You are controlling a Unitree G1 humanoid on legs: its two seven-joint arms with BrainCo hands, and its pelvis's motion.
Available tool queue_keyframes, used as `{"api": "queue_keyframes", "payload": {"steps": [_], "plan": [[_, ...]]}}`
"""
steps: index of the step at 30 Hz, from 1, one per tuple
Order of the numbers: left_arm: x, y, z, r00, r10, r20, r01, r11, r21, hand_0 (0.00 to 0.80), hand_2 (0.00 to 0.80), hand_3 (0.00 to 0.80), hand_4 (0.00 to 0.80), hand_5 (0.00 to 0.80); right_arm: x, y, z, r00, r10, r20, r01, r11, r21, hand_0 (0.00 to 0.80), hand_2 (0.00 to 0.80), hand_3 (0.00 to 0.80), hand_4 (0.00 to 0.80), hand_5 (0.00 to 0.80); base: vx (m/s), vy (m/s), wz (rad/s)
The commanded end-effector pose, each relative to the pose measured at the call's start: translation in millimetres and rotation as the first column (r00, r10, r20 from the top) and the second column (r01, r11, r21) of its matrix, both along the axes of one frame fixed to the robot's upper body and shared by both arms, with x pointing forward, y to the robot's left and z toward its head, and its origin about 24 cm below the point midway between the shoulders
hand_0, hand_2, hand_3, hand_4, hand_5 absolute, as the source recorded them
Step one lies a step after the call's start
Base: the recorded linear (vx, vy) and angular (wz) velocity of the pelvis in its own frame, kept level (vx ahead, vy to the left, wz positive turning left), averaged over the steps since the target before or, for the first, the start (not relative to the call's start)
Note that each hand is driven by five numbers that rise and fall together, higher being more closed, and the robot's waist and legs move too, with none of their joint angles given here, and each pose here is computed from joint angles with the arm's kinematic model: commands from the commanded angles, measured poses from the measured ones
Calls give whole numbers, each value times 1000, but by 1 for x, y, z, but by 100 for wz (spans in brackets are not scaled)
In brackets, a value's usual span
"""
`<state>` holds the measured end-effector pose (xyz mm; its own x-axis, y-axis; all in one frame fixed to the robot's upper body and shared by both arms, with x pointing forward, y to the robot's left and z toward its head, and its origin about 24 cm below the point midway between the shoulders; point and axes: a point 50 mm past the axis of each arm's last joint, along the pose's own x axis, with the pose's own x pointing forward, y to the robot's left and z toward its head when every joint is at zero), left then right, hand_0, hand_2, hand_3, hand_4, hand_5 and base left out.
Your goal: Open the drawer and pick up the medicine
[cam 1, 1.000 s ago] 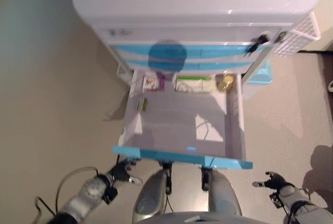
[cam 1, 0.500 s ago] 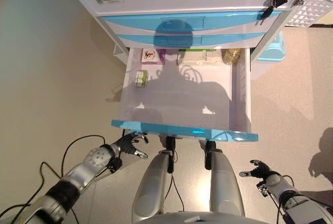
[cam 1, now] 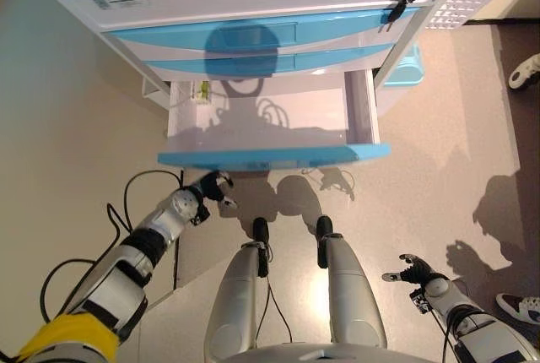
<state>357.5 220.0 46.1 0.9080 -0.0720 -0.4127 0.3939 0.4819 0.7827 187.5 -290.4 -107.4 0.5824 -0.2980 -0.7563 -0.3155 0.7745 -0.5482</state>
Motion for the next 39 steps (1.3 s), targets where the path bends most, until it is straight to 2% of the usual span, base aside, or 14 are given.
{"api": "queue_keyframes", "payload": {"steps": [1,8,18,25,26,27,28,30,31,32,33,34,35,39], "plan": [[28,9,73,958,47,283,-42,999,-25,0,0,0,0,0,-21,-11,-5,998,-2,-64,0,1000,-21,0,0,0,0,0,17,42,-24],[41,42,121,885,188,426,-205,979,-7,0,0,0,0,0,-22,5,-12,995,53,-82,-52,999,15,0,0,0,0,0,11,32,-19],[27,50,91,897,248,366,-222,968,-114,0,0,0,0,0,-26,12,-16,993,68,-95,-65,997,32,0,0,0,0,0,15,5,-6],[-27,52,-10,924,366,109,-310,885,-347,0,0,0,0,0,-36,14,-22,994,34,-106,-29,999,46,0,0,0,0,0,55,-68,1],[-55,51,-46,906,424,-2,-382,814,-437,0,0,0,0,0,-41,16,-24,994,9,-107,-2,998,59,0,0,0,0,0,64,-75,19],[-55,51,-46,906,424,-2,-382,814,-437,0,0,0,0,0,-41,16,-24,994,9,-107,-2,998,59,0,0,0,0,0,121,-157,28],[-83,52,-77,870,480,-115,-469,733,-493,0,0,0,0,0,-44,17,-25,995,-21,-100,28,997,76,0,0,0,0,0,96,-117,27],[-96,52,-89,852,498,-161,-506,705,-498,0,0,0,0,0,-47,17,-26,994,-35,-101,44,996,84,0,0,0,0,0,100,-112,36],[-123,54,-112,800,545,-252,-589,633,-503,0,0,0,0,0,-52,19,-29,993,-60,-103,70,993,100,0,0,0,0,0,67,-71,33],[-123,54,-112,800,545,-253,-590,632,-502,0,0,0,0,0,-52,19,-29,993,-60,-103,70,993,100,0,0,0,0,0,147,-128,29],[-154,58,-136,728,588,-352,-682,572,-456,0,0,0,0,0,-60,20,-32,989,-92,-115,105,988,112,0,0,0,0,0,80,-58,27],[-155,58,-136,728,588,-352,-682,571,-456,0,0,0,0,0,-60,20,-32,989,-92,-115,105,988,111,0,0,0,0,0,151,-103,35],[-181,60,-154,666,617,-419,-746,540,-389,0,0,0,0,0,-66,22,-35,986,-108,-131,124,985,117,0,0,0,0,0,107,-63,25],[-226,55,-180,568,630,-530,-815,519,-256,0,0,0,0,0,-78,28,-41,979,-123,-163,145,981,132,0,0,0,0,0,92,-68,11]]}}
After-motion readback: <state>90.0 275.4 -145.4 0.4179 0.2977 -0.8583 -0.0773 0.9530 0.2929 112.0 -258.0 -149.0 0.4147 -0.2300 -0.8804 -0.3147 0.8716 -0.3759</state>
